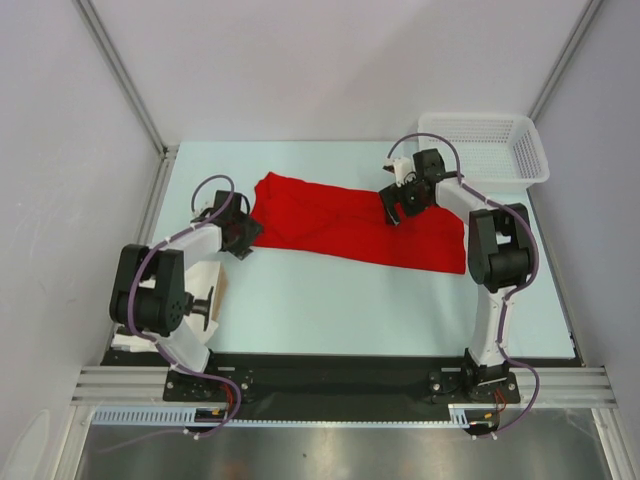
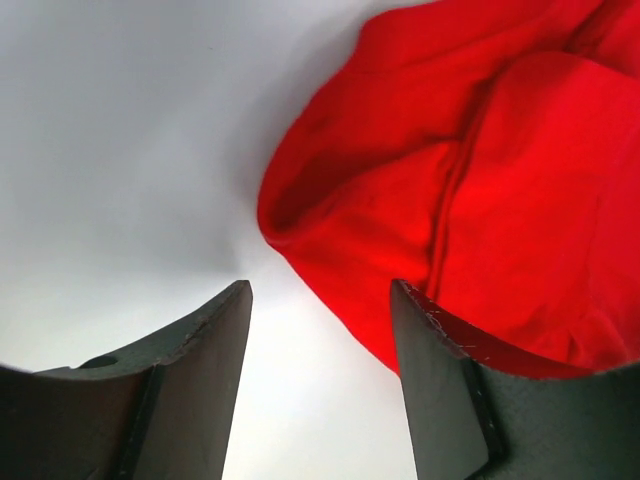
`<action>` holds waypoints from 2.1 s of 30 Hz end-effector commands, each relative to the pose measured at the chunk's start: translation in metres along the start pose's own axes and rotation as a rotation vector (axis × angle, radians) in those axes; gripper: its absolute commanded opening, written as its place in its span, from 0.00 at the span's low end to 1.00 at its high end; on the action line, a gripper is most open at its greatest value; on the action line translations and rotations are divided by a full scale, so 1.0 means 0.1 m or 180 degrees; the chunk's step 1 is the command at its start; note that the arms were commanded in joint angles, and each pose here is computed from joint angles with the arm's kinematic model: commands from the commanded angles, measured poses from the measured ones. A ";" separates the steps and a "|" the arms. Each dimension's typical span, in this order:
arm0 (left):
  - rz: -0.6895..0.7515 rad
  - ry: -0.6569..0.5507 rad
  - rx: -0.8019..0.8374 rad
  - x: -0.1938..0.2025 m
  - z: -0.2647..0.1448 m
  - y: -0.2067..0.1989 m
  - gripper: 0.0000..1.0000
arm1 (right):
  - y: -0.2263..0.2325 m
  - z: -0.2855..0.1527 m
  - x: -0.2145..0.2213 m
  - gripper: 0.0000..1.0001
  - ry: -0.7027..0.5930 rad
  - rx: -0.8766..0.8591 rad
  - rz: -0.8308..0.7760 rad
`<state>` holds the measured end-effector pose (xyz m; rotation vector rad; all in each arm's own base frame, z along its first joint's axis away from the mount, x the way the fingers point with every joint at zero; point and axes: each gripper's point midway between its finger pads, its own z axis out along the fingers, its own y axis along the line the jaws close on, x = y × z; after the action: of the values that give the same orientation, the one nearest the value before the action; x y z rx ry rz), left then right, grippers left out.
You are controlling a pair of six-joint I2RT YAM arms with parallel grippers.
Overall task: Fold and stack the t-shirts
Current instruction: Fold the tshirt
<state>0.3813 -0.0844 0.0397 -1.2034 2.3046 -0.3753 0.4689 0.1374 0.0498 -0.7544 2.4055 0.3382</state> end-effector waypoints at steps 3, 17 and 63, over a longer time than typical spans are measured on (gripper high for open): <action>-0.0093 -0.0124 -0.0157 -0.12 0.12 0.03 0.63 | -0.06 0.01 -0.03 0.95 -0.0003 0.0031 -0.0384; -0.0037 -0.0222 -0.0220 -0.32 0.35 -0.08 0.35 | 0.03 0.16 0.18 0.96 0.0025 -0.0142 -0.0348; 0.1425 -0.0422 0.1467 -1.66 0.74 -2.09 0.56 | 2.41 -0.03 0.02 1.00 0.0673 -0.0014 0.1212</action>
<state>0.6576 -0.0796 0.0461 -0.5433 2.1786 -0.6782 0.3202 0.3456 0.0425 -0.1967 2.7673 0.5332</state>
